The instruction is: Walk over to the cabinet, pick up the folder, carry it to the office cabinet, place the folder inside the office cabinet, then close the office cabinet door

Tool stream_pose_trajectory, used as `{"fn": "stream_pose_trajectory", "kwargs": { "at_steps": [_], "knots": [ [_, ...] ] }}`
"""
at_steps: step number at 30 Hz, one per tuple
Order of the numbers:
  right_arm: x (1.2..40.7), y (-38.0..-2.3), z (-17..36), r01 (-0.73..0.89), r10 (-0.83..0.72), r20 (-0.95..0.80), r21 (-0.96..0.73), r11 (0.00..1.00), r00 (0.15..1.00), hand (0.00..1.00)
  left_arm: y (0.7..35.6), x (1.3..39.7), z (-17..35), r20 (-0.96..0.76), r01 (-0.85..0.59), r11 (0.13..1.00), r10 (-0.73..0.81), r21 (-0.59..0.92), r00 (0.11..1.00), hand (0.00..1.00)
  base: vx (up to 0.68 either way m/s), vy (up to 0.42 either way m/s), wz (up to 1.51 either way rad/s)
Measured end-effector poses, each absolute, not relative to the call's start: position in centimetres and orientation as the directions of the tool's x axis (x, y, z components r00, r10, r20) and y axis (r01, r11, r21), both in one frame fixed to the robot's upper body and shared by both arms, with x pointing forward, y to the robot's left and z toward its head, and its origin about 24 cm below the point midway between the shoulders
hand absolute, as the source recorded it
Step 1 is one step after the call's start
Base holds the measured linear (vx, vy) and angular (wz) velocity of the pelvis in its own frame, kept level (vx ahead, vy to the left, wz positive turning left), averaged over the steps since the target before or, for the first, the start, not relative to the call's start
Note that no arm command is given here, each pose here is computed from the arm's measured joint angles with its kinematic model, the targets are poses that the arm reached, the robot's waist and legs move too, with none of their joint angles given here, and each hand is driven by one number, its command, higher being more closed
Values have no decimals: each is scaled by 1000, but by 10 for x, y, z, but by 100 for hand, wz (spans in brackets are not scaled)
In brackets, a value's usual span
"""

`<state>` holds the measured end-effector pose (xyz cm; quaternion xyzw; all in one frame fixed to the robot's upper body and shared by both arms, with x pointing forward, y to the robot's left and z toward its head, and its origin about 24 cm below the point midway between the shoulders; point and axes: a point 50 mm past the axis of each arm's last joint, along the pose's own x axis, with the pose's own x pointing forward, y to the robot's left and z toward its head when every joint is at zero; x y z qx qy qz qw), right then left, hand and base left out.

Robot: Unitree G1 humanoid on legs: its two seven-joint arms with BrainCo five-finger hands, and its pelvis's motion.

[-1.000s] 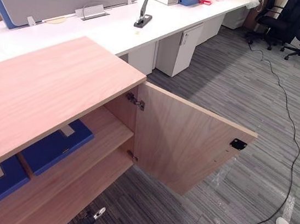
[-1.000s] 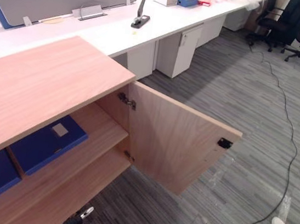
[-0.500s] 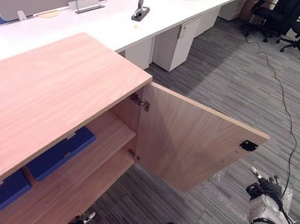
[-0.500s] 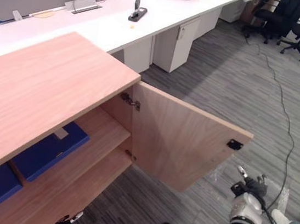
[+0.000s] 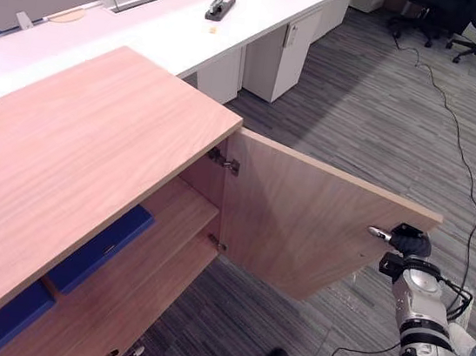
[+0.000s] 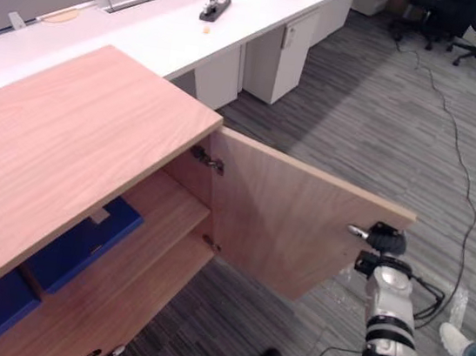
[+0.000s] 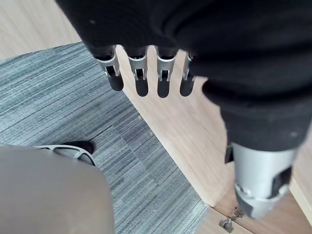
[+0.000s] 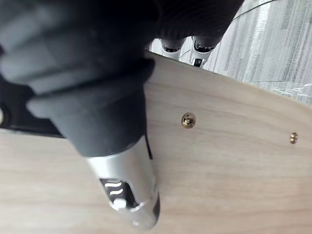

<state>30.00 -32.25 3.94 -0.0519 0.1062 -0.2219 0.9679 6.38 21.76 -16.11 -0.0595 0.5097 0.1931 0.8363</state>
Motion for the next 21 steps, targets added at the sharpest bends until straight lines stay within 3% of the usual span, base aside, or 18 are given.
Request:
{"fn": "stream_pose_trajectory", "kwargs": {
  "at_steps": [6,12,17,20,21],
  "knots": [
    [306,-314,50,305,-349,-154,-250,919,924,0,219,62,-161,-877,-378,920,264,104,402,0,-68,0,-3],
    [304,-298,55,23,-123,-195,-449,893,973,0,222,57,-162,-887,-341,934,245,107,392,0,-91,-34,-12],
    [294,-275,44,-303,91,-345,-631,714,934,0,226,56,-162,-891,-311,943,236,114,387,0,-65,-76,-10],
    [277,-241,25,-569,278,-501,-653,500,820,0,230,59,-161,-887,-287,950,238,127,395,0,-46,-70,-5],
    [273,-234,21,-607,308,-526,-638,473,793,0,231,60,-161,-886,-282,951,238,129,397,0,-36,-53,1]
  ]
}}
